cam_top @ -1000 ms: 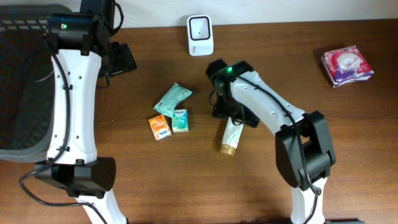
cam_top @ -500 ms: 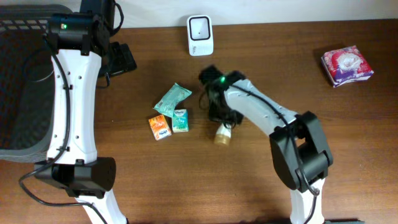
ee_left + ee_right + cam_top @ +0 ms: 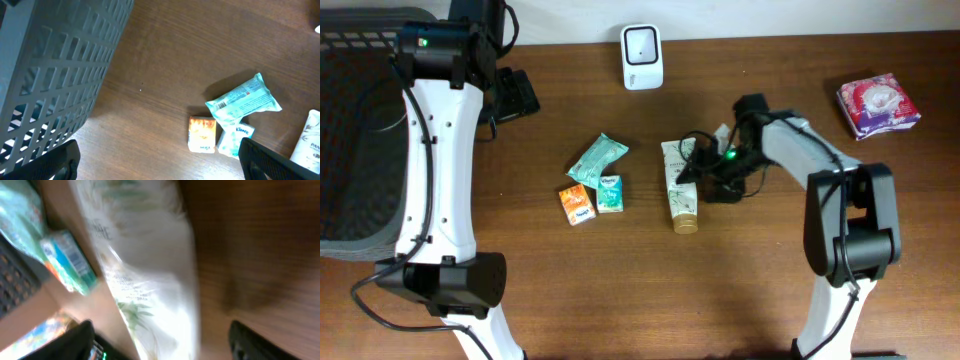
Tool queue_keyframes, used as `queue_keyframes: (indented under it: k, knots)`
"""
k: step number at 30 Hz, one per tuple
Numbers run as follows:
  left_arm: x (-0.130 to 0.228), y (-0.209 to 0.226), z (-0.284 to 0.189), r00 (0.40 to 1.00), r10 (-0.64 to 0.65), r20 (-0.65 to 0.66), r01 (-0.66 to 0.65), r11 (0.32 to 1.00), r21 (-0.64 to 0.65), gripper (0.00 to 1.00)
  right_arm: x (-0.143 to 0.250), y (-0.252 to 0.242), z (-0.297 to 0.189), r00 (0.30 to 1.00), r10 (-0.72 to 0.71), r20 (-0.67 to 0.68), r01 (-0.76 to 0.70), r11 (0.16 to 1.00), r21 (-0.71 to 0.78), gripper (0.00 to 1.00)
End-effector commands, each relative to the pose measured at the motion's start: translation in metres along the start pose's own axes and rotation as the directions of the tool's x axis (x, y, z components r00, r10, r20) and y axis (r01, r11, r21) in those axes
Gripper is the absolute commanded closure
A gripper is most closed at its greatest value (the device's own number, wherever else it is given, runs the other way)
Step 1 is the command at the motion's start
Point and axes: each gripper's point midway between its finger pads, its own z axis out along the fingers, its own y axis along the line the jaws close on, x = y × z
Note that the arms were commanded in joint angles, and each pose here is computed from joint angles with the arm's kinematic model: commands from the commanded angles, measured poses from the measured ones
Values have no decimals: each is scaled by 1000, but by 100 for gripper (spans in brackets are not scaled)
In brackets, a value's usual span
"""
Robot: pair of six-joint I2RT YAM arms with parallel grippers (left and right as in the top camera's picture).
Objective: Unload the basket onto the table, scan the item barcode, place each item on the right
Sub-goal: 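Lift the Pantene tube with the right gripper toward the scanner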
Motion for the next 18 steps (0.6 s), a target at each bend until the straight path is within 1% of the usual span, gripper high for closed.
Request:
queue_keyframes:
  k: [1,2,3,4,5,6,7,8,9,10,12,14,15,16,17,18]
  knots:
    - [-1,3,-14,999,-6,37,5,1000,8,1,-14,9,-57,994,-67,82,57,991,124,18]
    - [-1,3,-14,999,-6,37,5,1000,8,1,-8,11,-70,993,-99,72,80,971,227,18]
    - [-2,3,-14,999,-6,38,5,1000,8,1,-1,16,-73,989,-137,59,110,939,327,18]
    - [-2,3,-14,999,-6,38,5,1000,8,1,3,21,-64,978,-203,44,165,889,427,18]
    - [-2,3,-14,999,-6,38,5,1000,8,1,5,25,-55,969,-243,41,192,848,494,18]
    - [-2,3,-14,999,-6,38,6,1000,8,1,3,26,-43,960,-268,85,166,782,601,13]
    - [-2,3,-14,999,-6,38,5,1000,8,1,1,27,-35,948,-294,121,140,728,672,10]
    - [-2,3,-14,999,-6,38,5,1000,9,1,2,28,-25,939,-313,143,119,685,719,10]
    - [-2,3,-14,999,-6,38,5,1000,8,1,5,30,-12,933,-335,136,133,667,733,10]
    - [-1,3,-14,999,-6,37,5,1000,8,1,7,32,3,925,-360,123,160,662,733,10]
    - [-2,3,-14,999,-6,38,5,1000,8,1,5,25,15,921,-369,125,166,663,730,12]
    - [-2,3,-14,999,-6,38,5,1000,8,1,-2,15,32,912,-383,145,171,677,716,21]
    - [-1,3,-14,999,-6,37,5,1000,8,1,-4,10,39,907,-395,148,181,681,710,23]
    - [-2,3,-14,999,-6,38,5,1000,9,1,-5,6,44,903,-403,149,187,681,708,30]
    - [-2,3,-14,999,-6,38,6,1000,8,1,-6,4,46,902,-405,152,188,682,707,41]
    - [-2,3,-14,999,-6,38,5,1000,8,1,-6,3,47,901,-406,153,188,683,706,60]
